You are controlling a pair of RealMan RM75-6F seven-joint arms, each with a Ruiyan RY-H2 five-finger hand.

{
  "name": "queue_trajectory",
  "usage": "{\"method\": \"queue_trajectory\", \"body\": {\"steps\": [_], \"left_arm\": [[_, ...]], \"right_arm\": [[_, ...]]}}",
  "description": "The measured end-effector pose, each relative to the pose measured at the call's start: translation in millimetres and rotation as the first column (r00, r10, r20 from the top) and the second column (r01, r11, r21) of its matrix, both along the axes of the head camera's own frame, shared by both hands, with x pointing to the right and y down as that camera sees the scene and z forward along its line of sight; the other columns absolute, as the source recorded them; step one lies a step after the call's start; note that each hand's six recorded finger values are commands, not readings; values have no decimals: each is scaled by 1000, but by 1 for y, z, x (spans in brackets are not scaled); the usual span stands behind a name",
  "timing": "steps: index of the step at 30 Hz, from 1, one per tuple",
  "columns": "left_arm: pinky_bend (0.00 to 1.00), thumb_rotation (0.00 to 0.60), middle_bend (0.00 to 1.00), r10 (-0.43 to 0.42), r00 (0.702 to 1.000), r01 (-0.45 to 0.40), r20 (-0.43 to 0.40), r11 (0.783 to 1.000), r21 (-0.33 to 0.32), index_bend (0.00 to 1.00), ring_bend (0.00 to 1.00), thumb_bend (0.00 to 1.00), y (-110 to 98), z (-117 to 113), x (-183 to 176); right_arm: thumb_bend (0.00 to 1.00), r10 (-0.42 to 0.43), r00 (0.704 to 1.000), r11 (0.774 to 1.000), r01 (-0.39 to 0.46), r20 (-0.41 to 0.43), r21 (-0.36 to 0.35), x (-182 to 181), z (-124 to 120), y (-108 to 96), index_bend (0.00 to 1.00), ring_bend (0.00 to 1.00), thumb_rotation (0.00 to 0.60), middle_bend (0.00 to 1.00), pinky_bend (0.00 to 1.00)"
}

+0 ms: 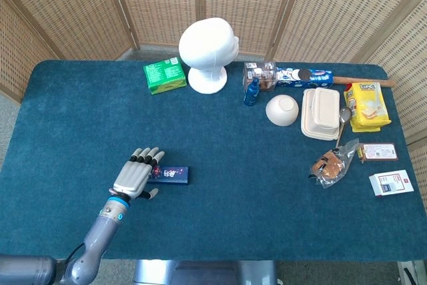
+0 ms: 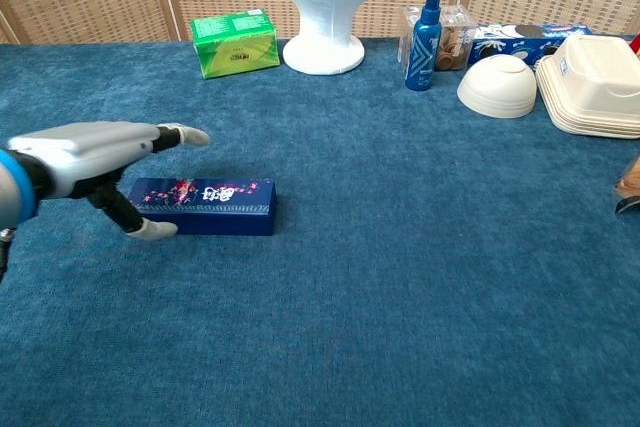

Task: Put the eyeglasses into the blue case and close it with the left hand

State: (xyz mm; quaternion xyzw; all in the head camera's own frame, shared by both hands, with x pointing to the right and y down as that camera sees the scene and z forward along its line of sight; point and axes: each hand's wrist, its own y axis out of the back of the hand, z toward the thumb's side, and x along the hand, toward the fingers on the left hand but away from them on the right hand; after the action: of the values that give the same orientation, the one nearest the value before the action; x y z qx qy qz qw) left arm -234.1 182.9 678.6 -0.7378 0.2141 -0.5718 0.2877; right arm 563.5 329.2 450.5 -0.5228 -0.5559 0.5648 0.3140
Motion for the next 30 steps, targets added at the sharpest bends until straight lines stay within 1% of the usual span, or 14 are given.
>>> {"method": "queue_trajectory", "body": {"steps": [3, 5, 9, 12, 15, 18, 21, 25, 28, 30], "left_arm": [[0, 523, 0, -4, 1000, 4, -12, 1000, 22, 0, 0, 244, 5, -12, -10], [0, 525, 0, -13, 1000, 14, -20, 999, 49, 0, 0, 244, 9, -22, -20], [0, 528, 0, -47, 998, 51, -50, 994, 100, 22, 0, 243, 18, -41, -44], [0, 528, 0, -90, 993, 101, -80, 985, 139, 39, 0, 244, 28, -56, -67], [0, 528, 0, -140, 985, 157, -102, 970, 184, 69, 0, 244, 39, -73, -93], [0, 529, 0, -190, 976, 211, -111, 949, 232, 80, 0, 244, 50, -89, -119], [0, 533, 0, -241, 964, 263, -111, 923, 282, 81, 0, 244, 64, -106, -148], [0, 532, 0, -329, 941, 337, -83, 879, 338, 86, 0, 243, 89, -127, -194], [0, 531, 0, -379, 924, 374, -60, 853, 364, 98, 0, 243, 107, -139, -222], [0, 529, 0, -401, 915, 387, -45, 840, 379, 100, 0, 243, 116, -145, -236]], "right_arm": [[158, -14, 1000, 1000, 14, -7, 1, -4, 3, -5, 0, 0, 484, 100, 188], [160, -22, 1000, 1000, 23, -17, 1, -8, 6, -9, 0, 0, 493, 100, 186], [182, -38, 999, 999, 38, -25, -3, -18, 12, -19, 0, 0, 546, 99, 175], [194, -50, 998, 999, 50, -43, -8, -24, 17, -25, 0, 0, 559, 98, 166], [197, -66, 996, 998, 65, -62, -19, -31, 24, -32, 0, 0, 561, 98, 162], [201, -87, 993, 996, 84, -78, -42, -40, 33, -40, 0, 0, 562, 98, 155], [207, -114, 989, 992, 108, -96, -70, -50, 45, -47, 0, 0, 561, 98, 150], [208, -160, 978, 983, 146, -133, -114, -65, 61, -56, 0, 0, 559, 105, 146], [209, -188, 969, 976, 166, -159, -138, -75, 71, -61, 0, 0, 561, 110, 146], [211, -198, 967, 973, 174, -159, -150, -83, 77, -64, 0, 0, 561, 113, 147]]}}
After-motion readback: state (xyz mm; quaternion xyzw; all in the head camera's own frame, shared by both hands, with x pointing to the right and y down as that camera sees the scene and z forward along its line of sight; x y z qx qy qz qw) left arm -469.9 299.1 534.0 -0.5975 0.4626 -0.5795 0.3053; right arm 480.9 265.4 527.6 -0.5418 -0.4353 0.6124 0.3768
